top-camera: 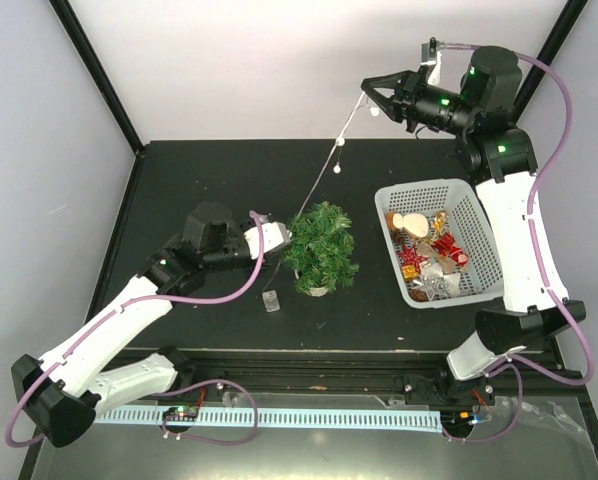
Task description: Decorate the small christmas tree
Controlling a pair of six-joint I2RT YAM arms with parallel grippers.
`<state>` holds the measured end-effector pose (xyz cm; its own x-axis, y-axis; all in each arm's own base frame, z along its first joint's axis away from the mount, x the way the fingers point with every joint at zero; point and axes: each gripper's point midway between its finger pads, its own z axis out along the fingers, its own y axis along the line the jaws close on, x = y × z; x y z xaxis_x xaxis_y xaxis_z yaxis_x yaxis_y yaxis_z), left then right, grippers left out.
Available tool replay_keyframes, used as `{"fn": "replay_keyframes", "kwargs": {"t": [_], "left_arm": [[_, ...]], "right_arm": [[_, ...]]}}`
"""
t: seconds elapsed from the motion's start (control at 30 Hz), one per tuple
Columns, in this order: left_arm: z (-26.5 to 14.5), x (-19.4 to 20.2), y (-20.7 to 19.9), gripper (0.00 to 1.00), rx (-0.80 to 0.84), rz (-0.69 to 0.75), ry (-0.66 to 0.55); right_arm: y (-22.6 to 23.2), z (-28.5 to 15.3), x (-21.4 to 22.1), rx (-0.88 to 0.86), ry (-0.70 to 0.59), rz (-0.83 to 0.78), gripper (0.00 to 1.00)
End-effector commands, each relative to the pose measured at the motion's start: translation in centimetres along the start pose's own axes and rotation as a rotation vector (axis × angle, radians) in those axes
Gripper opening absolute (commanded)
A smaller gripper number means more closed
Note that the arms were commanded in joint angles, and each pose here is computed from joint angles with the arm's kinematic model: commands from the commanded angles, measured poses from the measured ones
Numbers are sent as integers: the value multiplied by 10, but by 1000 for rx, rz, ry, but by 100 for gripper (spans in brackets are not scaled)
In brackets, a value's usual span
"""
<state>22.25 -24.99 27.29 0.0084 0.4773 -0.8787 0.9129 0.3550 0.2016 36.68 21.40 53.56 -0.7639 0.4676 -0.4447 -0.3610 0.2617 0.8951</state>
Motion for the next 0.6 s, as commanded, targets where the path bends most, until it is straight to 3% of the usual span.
{"fn": "replay_keyframes", "kwargs": {"t": [0.0,0.57], "left_arm": [[6,20,3,1,7,-63,50],[15,12,34,1,-31,-157,9]], "right_arm": [[28,-8,-26,-56,-111,-98,1],[16,1,-34,-21,-114,-113,1]]}}
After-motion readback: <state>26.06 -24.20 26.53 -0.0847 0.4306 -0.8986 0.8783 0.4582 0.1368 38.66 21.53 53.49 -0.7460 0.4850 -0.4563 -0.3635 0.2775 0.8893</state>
